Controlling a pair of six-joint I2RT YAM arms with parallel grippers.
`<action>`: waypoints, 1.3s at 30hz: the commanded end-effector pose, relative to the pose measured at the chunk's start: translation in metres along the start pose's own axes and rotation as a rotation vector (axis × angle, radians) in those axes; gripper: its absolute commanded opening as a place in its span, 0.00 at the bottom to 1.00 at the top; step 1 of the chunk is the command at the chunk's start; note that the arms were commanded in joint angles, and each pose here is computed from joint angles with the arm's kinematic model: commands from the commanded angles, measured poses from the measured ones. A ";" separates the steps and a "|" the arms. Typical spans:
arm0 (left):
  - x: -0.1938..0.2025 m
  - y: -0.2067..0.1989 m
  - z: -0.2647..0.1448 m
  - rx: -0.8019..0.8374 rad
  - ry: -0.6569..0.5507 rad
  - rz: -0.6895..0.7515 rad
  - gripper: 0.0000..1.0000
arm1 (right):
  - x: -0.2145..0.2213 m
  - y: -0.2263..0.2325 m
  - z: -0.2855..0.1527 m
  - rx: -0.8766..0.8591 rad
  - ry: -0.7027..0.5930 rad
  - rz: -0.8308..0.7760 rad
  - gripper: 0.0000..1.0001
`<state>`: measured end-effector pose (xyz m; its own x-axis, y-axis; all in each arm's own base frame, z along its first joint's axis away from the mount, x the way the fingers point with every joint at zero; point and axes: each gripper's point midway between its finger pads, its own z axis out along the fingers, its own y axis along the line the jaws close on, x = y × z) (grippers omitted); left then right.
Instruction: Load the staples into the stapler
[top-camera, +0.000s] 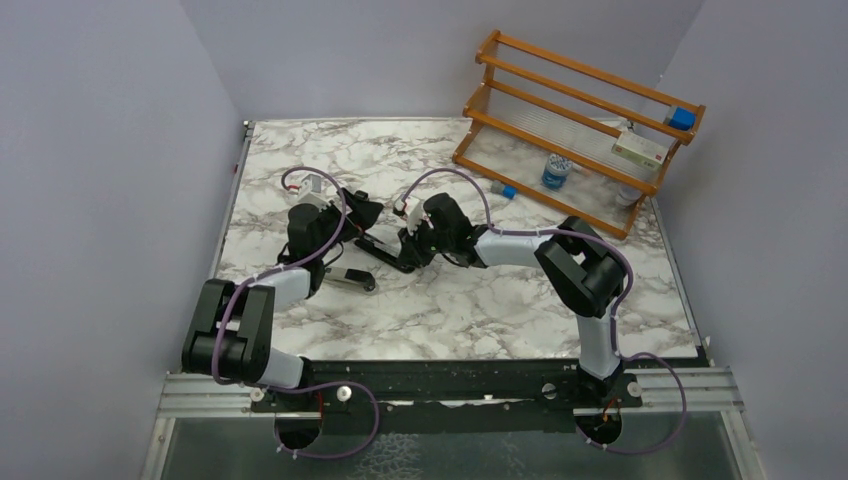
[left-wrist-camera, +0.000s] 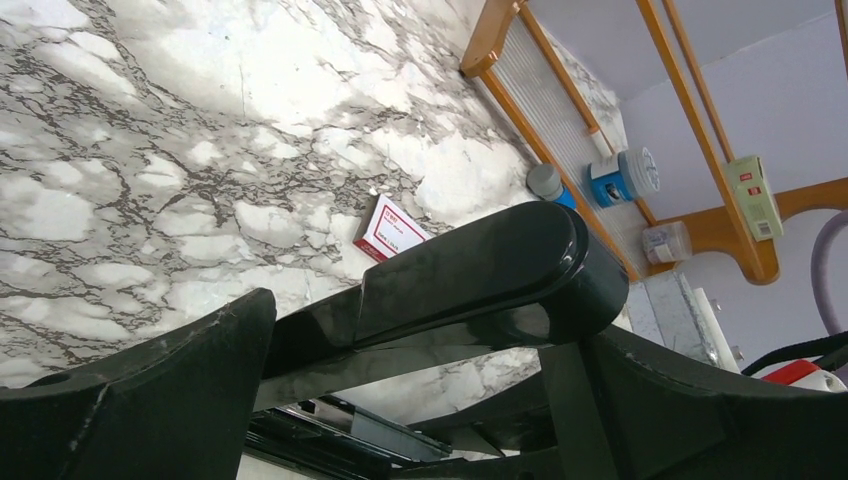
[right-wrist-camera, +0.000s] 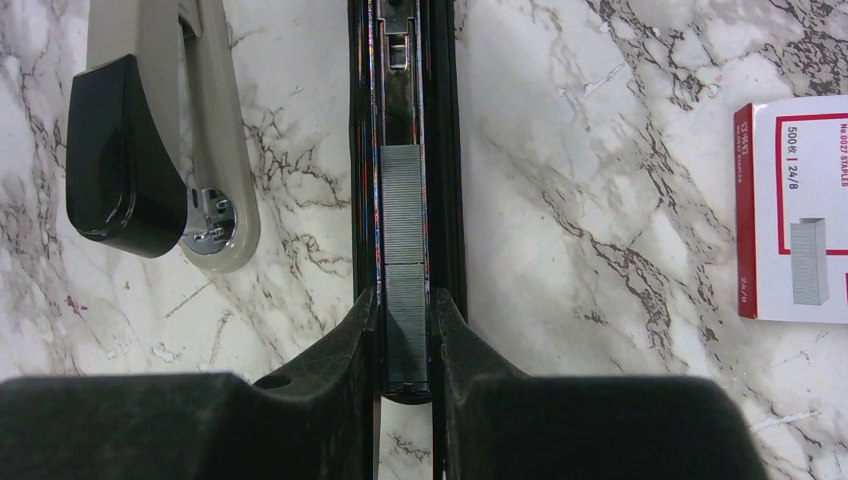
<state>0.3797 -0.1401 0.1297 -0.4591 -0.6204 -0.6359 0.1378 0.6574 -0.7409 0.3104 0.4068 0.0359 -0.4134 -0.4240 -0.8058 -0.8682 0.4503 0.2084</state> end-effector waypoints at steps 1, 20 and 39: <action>-0.002 -0.053 -0.012 0.176 0.015 0.017 0.99 | 0.058 -0.003 0.012 0.024 0.145 0.077 0.01; 0.027 0.007 -0.012 -0.107 0.173 0.206 0.99 | 0.058 -0.004 0.012 0.027 0.149 0.075 0.01; -0.011 -0.014 -0.034 -0.169 0.038 0.358 0.99 | 0.057 -0.004 0.013 0.026 0.149 0.074 0.01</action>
<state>0.3445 -0.1366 0.1216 -0.5457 -0.2895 -0.7864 0.1545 0.8876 -0.4339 0.3107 0.4140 0.0342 -0.4219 -0.4032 -0.8120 -0.8643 0.4492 0.2260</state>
